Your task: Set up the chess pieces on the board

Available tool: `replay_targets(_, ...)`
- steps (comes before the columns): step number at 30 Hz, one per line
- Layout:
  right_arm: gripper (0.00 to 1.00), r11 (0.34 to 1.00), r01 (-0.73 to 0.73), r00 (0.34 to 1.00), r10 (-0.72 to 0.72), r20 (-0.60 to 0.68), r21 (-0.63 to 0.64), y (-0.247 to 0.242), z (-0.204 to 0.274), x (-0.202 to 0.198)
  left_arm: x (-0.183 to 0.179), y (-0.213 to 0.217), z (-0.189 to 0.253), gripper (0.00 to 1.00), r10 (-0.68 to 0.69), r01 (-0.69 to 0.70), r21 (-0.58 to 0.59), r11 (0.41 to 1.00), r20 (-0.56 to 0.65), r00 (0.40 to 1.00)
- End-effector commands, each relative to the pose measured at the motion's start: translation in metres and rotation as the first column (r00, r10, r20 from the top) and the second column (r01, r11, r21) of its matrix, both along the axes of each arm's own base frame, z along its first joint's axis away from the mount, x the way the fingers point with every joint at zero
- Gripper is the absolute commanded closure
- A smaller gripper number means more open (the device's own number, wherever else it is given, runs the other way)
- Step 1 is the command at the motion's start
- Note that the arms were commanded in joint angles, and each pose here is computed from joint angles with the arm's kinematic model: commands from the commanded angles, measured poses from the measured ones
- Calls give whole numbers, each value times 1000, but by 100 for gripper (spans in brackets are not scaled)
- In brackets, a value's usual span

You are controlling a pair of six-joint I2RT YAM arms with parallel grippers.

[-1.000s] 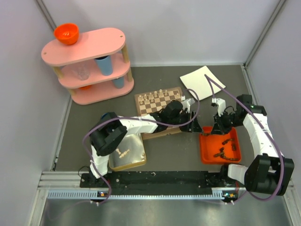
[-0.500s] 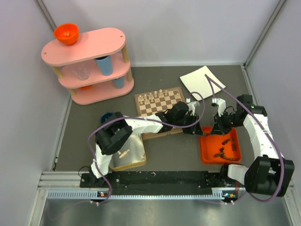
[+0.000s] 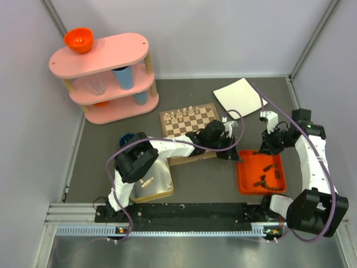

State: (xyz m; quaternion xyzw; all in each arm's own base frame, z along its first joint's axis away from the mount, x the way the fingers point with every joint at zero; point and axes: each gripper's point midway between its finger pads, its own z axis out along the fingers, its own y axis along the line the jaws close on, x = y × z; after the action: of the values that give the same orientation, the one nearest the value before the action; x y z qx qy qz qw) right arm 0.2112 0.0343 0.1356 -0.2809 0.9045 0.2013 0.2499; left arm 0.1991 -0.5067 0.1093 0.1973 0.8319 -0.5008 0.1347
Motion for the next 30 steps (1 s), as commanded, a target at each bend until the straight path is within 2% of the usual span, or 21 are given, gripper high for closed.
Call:
replay_targets(1,100,999,28,990,-22,138,-39,-14,33,17,-5,-20,19,92,-63,65,-52,997,31,998)
replay_targets(4,100,1000,23,990,-21,139,-14,-10,33,15,-12,-30,17,88,-92,93,-50,994,10,996)
replay_targets(7,100,1000,23,991,-22,134,-8,-8,32,12,-17,-35,12,79,-100,100,-38,994,-6,995)
replay_targets(8,100,1000,25,990,-24,137,-6,-8,32,12,-17,-35,10,72,-99,98,-34,995,-8,995)
replay_targets(12,100,1000,28,988,-27,149,-5,-8,35,11,-15,-33,14,54,-87,88,-27,996,4,996)
replay_targets(15,100,1000,27,988,-27,152,2,-6,38,11,-15,-32,25,45,-88,89,-38,995,25,996)
replay_targets(21,100,999,16,989,-22,146,38,0,42,8,-12,-18,65,44,-62,73,-104,992,103,993)
replay_targets(23,100,998,9,989,-18,145,58,4,44,7,-8,-7,91,44,-34,58,-148,987,158,987)
replay_targets(24,100,998,6,989,-16,144,65,5,45,6,-9,1,89,44,-27,54,-157,986,171,985)
replay_targets(26,100,995,-7,990,-7,140,95,10,46,6,-3,19,115,44,12,34,-209,977,213,977)
replay_targets(27,100,994,-14,990,-1,141,105,12,48,7,-4,31,107,44,20,23,-199,980,210,978)
replay_targets(28,100,993,-26,992,11,127,118,16,48,6,3,45,129,44,54,10,-245,969,254,966)
replay_targets(30,100,990,-55,991,38,129,128,23,51,7,5,65,126,43,79,-12,-237,971,278,957)
